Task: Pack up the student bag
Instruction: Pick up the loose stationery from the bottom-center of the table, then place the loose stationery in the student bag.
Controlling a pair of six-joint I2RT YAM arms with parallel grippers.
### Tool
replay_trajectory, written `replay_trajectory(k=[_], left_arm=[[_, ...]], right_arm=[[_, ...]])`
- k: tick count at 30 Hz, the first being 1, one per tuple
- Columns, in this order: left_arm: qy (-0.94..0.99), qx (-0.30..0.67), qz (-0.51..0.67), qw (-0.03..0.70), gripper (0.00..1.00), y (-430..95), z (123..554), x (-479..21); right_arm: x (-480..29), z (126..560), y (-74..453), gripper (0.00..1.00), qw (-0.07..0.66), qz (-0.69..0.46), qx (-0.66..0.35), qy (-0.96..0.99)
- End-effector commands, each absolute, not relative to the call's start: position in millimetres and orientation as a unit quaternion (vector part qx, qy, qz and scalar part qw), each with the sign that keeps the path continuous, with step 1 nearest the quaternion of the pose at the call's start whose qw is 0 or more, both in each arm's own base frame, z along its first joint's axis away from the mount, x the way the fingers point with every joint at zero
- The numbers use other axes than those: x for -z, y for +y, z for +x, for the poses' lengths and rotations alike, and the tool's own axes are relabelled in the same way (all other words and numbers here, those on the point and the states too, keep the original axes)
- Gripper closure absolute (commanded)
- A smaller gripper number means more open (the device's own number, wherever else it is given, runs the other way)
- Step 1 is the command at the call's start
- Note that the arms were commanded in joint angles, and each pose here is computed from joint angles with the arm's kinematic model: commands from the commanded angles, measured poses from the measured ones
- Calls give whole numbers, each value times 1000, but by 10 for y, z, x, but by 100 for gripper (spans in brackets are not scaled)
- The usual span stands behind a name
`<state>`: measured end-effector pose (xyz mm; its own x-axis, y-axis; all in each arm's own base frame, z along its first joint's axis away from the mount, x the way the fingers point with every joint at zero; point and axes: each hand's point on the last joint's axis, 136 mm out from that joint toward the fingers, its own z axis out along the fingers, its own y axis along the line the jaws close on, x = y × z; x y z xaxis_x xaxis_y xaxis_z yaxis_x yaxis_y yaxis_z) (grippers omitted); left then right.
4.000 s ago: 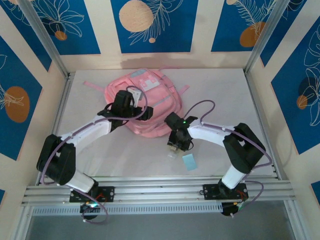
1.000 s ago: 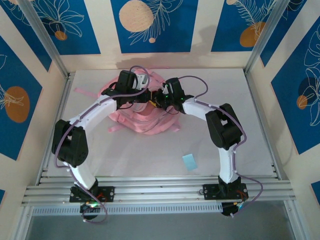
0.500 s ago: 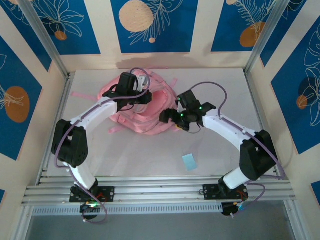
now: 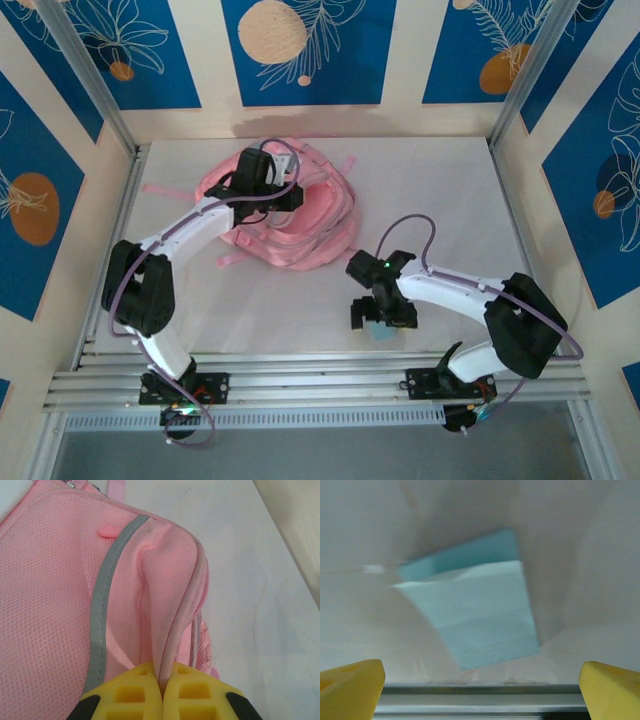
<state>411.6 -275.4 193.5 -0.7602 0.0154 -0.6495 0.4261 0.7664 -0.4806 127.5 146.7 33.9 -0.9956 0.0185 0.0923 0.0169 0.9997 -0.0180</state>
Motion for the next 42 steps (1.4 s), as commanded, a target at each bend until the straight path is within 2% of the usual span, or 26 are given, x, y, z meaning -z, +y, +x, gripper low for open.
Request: replay_trajectory(k=[1,5,13,15,17,19,24,26,33,42], left_arm=[[859,337,149,355,100,-2821,4030,-2255],[858,337,148,357,100,-2812,4020,-2267],[857,340,149,356,100,-2817,4011,-2273],[857,340,149,357,100,-2813,4006,-2281],[857,337,150,359,100,-2802,4002,-2290],[858,334,149,361,100,-2787,4005,-2290],[856,338,149,362,100,-2800,4011,-2299],[855,341,150,361,100,-2812,4015,-2313],[850,348,152,366,100,-2838,4032,-2388],[841,368,149,367,100,-2901,4050,-2464]], right_arm=[[-252,1300,1368,0,18,-34,-25,-999],[-208,1358,1367,5,1,-39,-29,-999],[4,1333,1554,16,17,-57,13,-998],[39,1326,1562,22,20,-58,11,-998],[76,1299,1549,33,24,-62,9,-998],[93,1280,1530,39,26,-68,9,-997],[-56,1348,1523,47,5,-65,13,-998],[-200,1442,1550,51,-13,-62,24,-998],[-794,1893,1742,51,-71,-79,127,-986],[-1519,3008,2395,51,-173,-107,298,-933]])
